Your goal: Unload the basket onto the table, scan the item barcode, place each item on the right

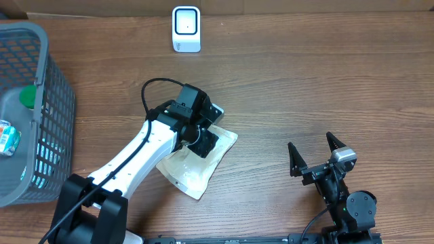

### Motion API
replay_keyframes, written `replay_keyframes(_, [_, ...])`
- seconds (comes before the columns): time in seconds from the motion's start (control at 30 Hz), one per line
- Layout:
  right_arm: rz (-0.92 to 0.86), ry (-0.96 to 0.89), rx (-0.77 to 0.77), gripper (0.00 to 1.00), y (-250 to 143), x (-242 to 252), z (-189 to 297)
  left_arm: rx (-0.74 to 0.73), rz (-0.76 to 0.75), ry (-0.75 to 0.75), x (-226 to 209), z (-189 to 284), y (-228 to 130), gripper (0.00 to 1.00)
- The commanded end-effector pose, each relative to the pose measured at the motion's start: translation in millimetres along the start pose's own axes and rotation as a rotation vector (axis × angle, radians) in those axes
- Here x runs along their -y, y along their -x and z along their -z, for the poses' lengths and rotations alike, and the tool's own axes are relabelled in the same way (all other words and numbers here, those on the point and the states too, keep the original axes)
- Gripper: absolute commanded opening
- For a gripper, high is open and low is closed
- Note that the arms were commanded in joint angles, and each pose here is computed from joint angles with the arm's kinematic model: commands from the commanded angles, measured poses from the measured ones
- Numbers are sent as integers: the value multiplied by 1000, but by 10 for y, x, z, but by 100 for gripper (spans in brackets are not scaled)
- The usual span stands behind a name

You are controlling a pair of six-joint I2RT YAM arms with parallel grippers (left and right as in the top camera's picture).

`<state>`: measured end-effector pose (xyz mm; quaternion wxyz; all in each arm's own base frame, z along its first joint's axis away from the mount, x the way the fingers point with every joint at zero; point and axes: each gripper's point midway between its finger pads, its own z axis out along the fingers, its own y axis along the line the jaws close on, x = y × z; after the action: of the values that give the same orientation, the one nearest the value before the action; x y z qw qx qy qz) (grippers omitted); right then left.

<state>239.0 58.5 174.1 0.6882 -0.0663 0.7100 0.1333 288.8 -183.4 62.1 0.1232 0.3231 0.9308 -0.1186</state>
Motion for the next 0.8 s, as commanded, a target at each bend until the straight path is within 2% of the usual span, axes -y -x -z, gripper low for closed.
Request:
replay_keyframes(0.0, [1,-5,6,100,-13,14,1,-10,-153,-75,219,-24,4,63])
replay_keyframes(0.23, [2,-5,6,100,-12,13,1,-126,-195,-114,380,-168,-228,63])
replay_keyframes(0.43, [2,-5,6,100,-12,13,1,-165,-242,-152,491,-259,-307,64])
replay_keyframes(0.77, [2,-5,6,100,-12,13,1,-198,-229,-28,190,-641,-282,70])
